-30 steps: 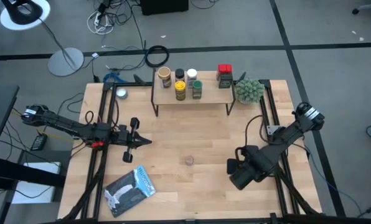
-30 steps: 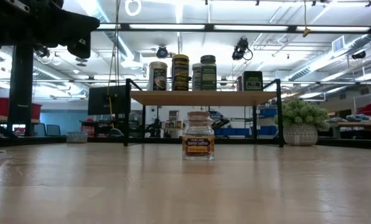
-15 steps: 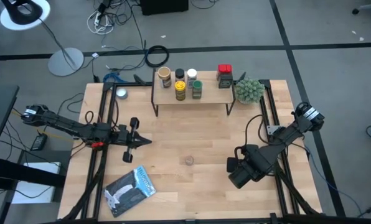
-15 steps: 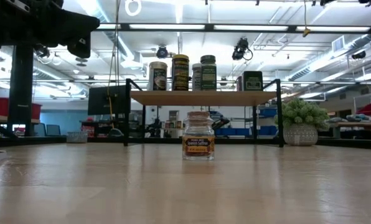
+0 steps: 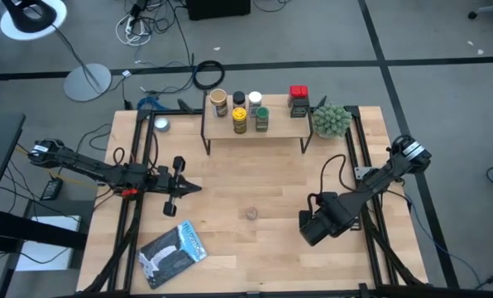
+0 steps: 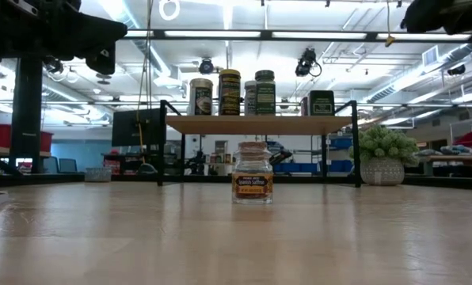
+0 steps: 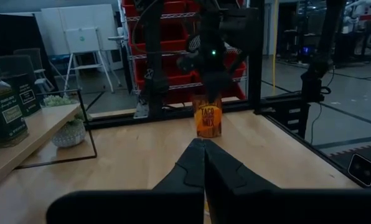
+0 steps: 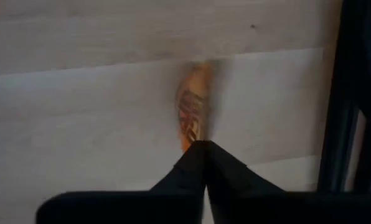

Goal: Shelf spices
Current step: Put the orange seasoning bag on the shelf

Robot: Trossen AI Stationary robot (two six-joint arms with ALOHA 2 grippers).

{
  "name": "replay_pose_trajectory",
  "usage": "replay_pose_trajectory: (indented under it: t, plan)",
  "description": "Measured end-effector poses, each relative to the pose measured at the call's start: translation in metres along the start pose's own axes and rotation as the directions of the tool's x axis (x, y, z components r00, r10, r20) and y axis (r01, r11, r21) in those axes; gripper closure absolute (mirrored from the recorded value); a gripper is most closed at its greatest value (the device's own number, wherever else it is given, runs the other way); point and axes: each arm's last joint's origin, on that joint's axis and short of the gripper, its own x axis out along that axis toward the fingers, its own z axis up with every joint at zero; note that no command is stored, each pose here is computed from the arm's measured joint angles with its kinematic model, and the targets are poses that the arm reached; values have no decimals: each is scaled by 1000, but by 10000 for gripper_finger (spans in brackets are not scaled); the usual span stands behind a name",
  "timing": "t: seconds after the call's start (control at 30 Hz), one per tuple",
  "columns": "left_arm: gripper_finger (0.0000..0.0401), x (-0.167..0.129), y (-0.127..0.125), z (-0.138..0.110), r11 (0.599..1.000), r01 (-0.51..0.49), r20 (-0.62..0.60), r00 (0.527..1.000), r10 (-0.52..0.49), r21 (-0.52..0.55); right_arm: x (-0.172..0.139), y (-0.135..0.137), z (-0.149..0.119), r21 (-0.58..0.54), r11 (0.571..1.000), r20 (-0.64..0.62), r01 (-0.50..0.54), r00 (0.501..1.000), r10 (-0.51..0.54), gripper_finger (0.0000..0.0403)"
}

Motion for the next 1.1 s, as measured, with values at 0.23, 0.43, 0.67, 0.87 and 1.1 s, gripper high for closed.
replay_pose_trajectory:
  t: [0.23,0.43,0.67,0.87,1.1]
  plan:
    - [399,0,0,0,1000,0,3,1000,0,0,-17,-9,9,-164,985,-55,-54,997,45,400]
    - [399,0,0,0,1000,0,-3,1000,0,0,-39,-20,38,-301,948,-61,-103,994,88,401]
    - [399,0,1,-4,1000,-24,-37,999,24,4,-79,-33,90,-368,922,49,-121,988,149,402]
    - [399,0,3,-7,995,-100,-78,992,101,15,-118,-34,143,-514,833,150,-206,934,323,402]
    - [399,0,4,-3,988,-156,-39,987,156,4,-152,-38,200,-647,749,260,-141,883,391,403]
